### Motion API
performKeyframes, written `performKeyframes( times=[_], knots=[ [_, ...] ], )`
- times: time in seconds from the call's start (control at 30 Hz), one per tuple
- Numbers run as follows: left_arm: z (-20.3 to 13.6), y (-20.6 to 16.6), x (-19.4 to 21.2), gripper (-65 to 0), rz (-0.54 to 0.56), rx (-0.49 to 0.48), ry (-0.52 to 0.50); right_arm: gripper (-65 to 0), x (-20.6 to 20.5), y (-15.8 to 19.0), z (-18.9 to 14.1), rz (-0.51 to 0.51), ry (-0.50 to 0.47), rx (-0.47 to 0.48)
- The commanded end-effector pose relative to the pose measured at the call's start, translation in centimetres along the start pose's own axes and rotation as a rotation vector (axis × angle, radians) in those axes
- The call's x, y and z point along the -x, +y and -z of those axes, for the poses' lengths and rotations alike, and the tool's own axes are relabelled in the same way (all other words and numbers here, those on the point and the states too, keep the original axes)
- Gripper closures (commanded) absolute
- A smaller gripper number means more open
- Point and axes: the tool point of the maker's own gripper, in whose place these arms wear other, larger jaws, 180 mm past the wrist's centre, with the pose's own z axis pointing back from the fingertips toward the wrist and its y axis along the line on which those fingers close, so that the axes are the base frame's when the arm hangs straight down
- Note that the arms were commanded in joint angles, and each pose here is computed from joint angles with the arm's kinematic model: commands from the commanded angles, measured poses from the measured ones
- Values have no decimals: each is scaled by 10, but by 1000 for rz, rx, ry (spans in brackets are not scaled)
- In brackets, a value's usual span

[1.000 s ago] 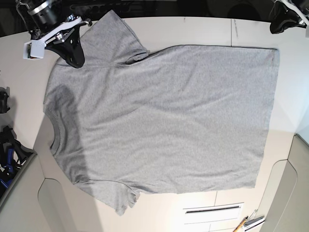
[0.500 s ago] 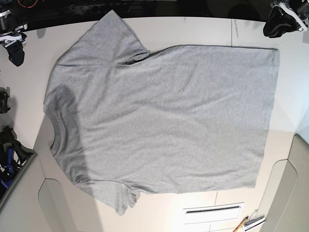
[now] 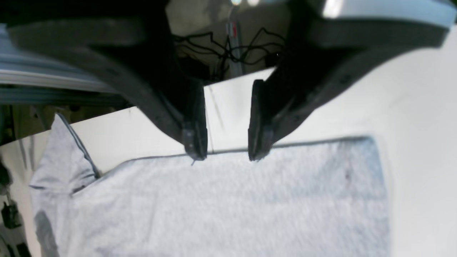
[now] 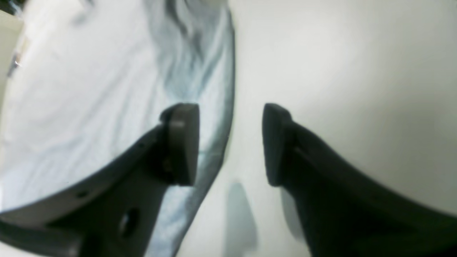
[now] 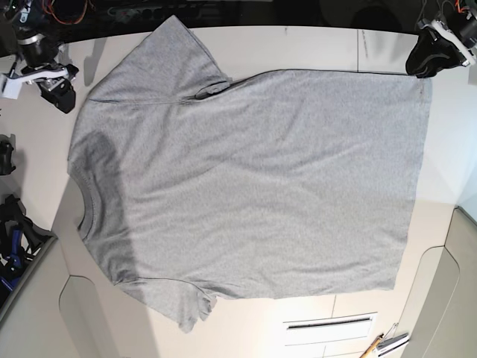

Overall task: Fold the T-shirt properly
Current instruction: 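Lower both grippers and pinch the shirt's shoulder corners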

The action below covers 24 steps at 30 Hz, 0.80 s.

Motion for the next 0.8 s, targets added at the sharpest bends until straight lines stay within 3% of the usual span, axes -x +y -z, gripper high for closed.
performKeyframes(
  times=[0.0, 0.2, 0.43, 0.47, 0.6, 0.77],
  knots=[
    [-2, -3, -9, -228, 7, 19, -24, -306, -4, 4, 4, -5, -14, -15],
    [-2, -4, -8, -228, 1, 22, -21, -306, 42, 20, 31, 50, 125, -73],
    [-2, -4, -8, -228, 0, 23, -21, -299, 59, 38, 35, 90, 145, -106],
    [-2, -4, -8, -228, 0, 23, -21, -263, 58, 37, 35, 89, 144, -106],
    [-2, -4, -10, -229, 1, 24, -30, 0, 57, 35, 34, 84, 142, -103],
    [7, -6, -32, -229, 23, 37, -95, 0, 57, 38, 34, 55, 146, -120]
  ],
)
